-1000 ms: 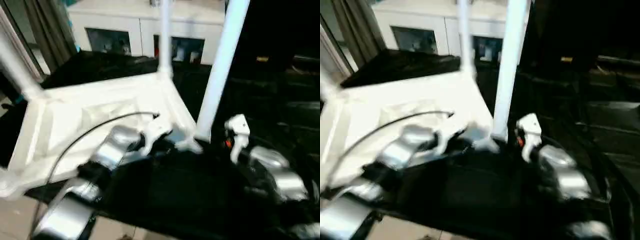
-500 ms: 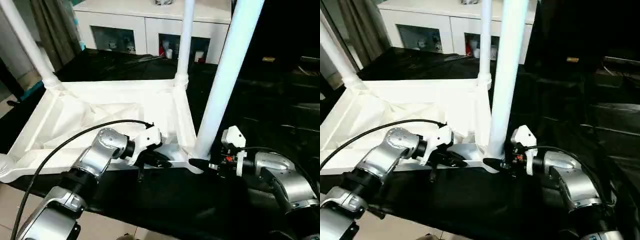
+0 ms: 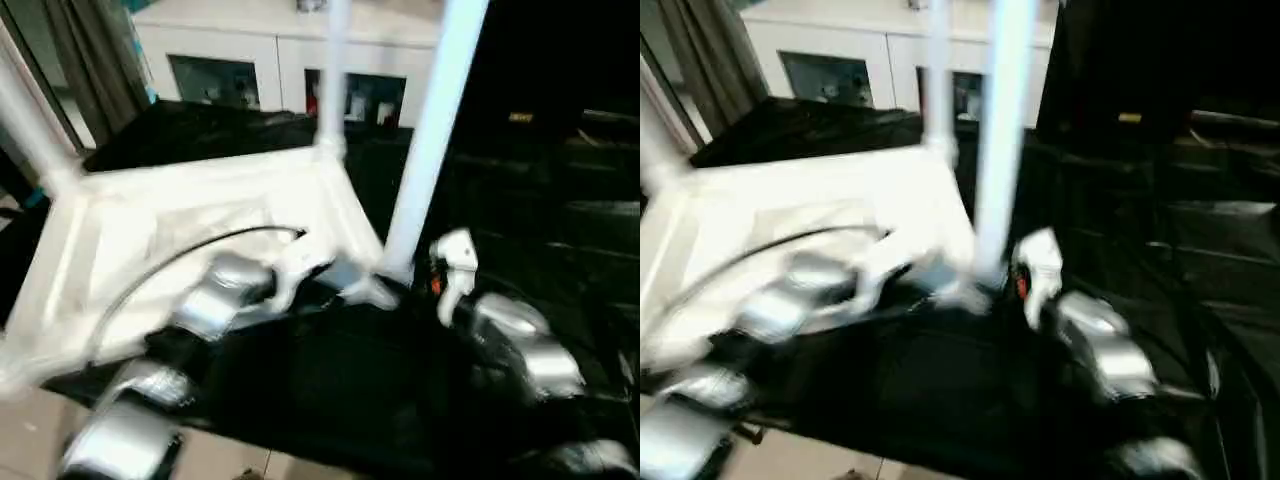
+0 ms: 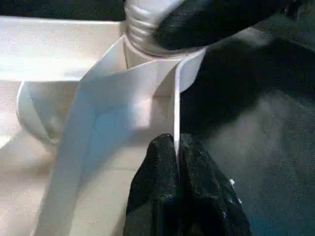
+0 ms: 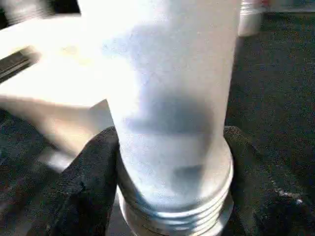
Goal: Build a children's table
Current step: Rotate leg to tighten
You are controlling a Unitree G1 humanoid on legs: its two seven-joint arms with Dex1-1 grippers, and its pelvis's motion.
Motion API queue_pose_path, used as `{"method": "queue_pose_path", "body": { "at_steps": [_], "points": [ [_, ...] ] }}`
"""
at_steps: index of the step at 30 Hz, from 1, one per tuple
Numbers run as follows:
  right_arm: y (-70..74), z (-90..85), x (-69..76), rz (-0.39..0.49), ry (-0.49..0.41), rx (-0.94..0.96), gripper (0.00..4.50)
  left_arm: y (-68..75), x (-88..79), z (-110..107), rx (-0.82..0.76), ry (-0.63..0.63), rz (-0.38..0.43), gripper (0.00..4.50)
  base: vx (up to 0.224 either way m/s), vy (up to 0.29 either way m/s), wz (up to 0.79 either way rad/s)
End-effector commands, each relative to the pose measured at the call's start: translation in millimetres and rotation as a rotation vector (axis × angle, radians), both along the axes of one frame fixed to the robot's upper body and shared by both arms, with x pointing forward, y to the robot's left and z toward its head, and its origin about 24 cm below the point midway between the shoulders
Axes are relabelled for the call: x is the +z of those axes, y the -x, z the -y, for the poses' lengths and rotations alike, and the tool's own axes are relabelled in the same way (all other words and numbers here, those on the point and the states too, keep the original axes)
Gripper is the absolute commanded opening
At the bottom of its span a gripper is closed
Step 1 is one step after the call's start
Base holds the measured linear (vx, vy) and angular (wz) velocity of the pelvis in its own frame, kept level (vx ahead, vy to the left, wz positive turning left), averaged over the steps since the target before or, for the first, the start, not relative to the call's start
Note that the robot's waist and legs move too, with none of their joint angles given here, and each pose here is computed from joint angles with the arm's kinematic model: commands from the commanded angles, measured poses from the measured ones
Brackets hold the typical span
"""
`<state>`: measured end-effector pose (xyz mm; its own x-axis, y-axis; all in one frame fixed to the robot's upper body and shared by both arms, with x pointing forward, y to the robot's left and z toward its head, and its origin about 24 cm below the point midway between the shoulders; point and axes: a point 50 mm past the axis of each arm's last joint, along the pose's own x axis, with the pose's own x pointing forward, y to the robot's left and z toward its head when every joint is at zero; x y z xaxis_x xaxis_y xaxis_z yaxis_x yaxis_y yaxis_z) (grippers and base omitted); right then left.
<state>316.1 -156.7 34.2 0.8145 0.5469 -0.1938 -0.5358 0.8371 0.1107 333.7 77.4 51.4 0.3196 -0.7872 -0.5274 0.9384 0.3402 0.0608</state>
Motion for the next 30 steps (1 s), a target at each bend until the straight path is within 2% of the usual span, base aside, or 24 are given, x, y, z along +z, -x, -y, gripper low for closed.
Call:
{"method": "queue_pose_path", "body": {
  "at_steps": [1,2,4,5,9,10,13,14,16,20,25,26,27,30],
  "points": [
    [-2.7,29.8,-14.0,-0.071,0.012,-0.291,2.75,-3.3,-9.8,-5.7,0.094,-0.035,-0.022,0.00,0.000,0.000,0.00],
    [-4.5,23.9,-19.8,-0.087,0.013,-0.364,2.75,-8.7,-9.2,1.3,0.164,-0.034,-0.008,0.00,0.000,0.000,0.00],
    [-4.8,21.0,-22.5,-0.095,0.033,-0.381,2.75,-10.3,-9.1,4.1,0.183,-0.037,-0.003,0.00,0.000,0.000,0.00],
    [-5.8,13.3,-27.3,-0.110,0.040,-0.412,2.75,-13.5,-8.7,9.9,0.218,-0.045,0.017,0.00,0.000,0.000,0.00],
    [-6.1,-4.0,-27.9,-0.090,0.024,-0.363,2.75,-13.7,-7.9,20.2,0.209,-0.038,0.029,0.00,0.000,0.000,0.00],
    [-5.5,-9.4,-27.1,-0.076,0.024,-0.327,3.31,-12.3,-8.6,22.0,0.190,-0.038,0.028,0.00,0.000,0.000,0.00],
    [-5.3,-14.9,-24.8,-0.057,0.016,-0.288,3.51,-10.0,-10.2,22.9,0.163,-0.038,0.025,0.00,0.000,0.000,0.00],
    [-5.6,-15.2,-24.4,-0.055,0.014,-0.285,3.51,-9.7,-10.4,22.8,0.159,-0.037,0.025,0.00,0.000,0.000,0.00],
    [-6.5,-16.3,-20.2,-0.029,0.024,-0.230,3.91,-7.7,-12.0,20.0,0.132,-0.034,0.023,0.00,0.000,0.000,0.00],
    [-3.8,-14.4,-12.1,0.004,0.022,-0.099,3.91,-4.0,-11.7,14.7,0.072,-0.017,0.014,0.00,0.000,0.000,0.00],
    [12.5,-1.8,6.3,0.046,0.024,0.216,3.91,11.1,-10.8,-4.0,-0.135,0.013,-0.016,0.00,0.000,0.000,0.00],
    [12.7,-1.7,6.5,0.046,0.024,0.219,3.91,11.2,-10.7,-4.2,-0.137,0.013,-0.016,0.00,0.000,0.000,0.00],
    [21.8,5.6,10.5,0.035,0.060,0.331,3.91,18.2,-8.5,-13.5,-0.214,0.028,-0.048,0.00,0.000,0.000,0.00],
    [29.1,10.2,11.9,0.020,0.094,0.411,3.91,22.3,-6.8,-20.4,-0.255,0.027,-0.071,0.00,0.000,0.000,0.00]
  ]
}}
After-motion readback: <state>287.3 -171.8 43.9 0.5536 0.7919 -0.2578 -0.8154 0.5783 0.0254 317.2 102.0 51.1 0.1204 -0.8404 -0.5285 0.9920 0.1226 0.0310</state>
